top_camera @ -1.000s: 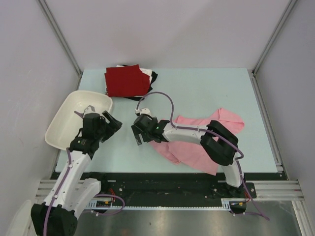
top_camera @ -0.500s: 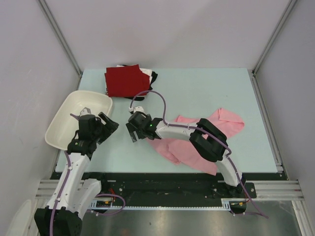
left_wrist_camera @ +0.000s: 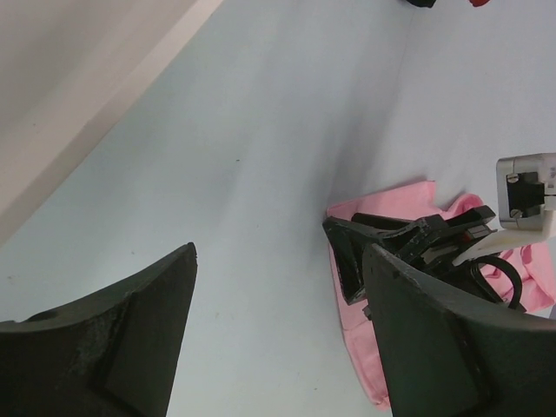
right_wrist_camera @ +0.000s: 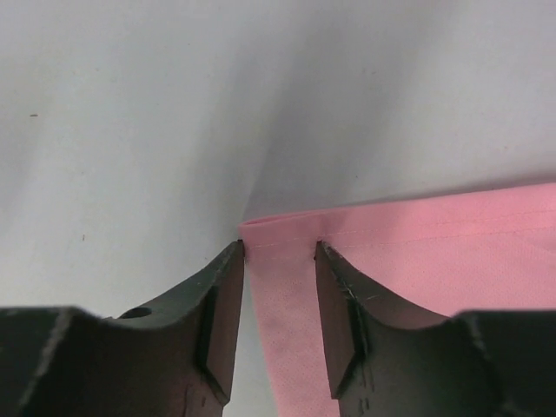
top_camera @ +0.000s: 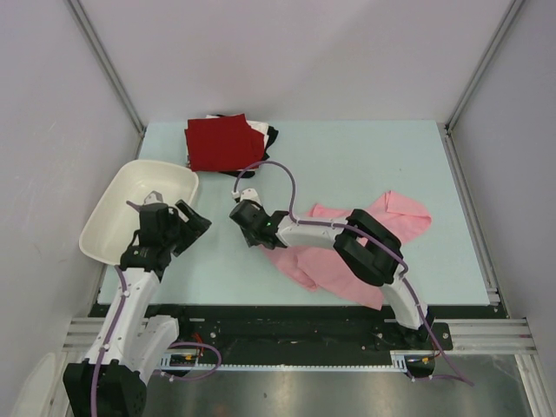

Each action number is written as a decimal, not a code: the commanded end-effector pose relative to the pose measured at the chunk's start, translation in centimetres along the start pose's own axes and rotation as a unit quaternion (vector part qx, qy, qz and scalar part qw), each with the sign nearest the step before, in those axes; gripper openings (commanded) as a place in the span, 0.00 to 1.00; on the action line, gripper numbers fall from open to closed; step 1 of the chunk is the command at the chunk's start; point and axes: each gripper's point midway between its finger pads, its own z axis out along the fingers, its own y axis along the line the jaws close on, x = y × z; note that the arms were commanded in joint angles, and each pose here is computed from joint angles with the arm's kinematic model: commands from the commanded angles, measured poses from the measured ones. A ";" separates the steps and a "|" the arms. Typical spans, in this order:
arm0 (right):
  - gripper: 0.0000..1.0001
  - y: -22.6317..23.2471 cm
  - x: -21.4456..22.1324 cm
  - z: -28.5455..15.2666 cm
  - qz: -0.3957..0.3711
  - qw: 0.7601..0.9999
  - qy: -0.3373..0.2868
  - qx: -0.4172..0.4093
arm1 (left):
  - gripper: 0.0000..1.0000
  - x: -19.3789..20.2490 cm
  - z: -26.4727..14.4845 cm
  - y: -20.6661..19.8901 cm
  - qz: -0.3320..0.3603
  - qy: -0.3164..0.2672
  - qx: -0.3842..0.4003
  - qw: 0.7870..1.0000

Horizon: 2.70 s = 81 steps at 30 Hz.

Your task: Fold and stack the t-shirts

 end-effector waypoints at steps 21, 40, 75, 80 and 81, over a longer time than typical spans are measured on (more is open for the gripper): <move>0.00 -5.3 4.3 -21.1 -0.078 0.992 -0.021 0.094 | 0.80 2.5 -0.6 -2.8 0.018 0.028 0.103 0.994; 0.00 -23.1 -12.9 -42.7 0.181 0.924 -0.317 0.111 | 0.79 8.7 0.2 -10.9 0.080 0.100 0.168 0.977; 0.00 -13.6 4.8 -42.2 0.179 0.971 -0.054 -0.150 | 0.79 5.9 0.4 -16.9 0.109 0.083 0.209 0.968; 0.00 -13.9 9.8 -40.5 0.170 0.977 0.020 -0.129 | 0.79 5.4 1.8 -23.2 0.169 0.102 0.228 0.953; 0.00 -13.9 10.6 -40.0 0.168 0.977 0.029 -0.126 | 0.79 5.0 2.8 -25.3 0.177 0.108 0.228 0.951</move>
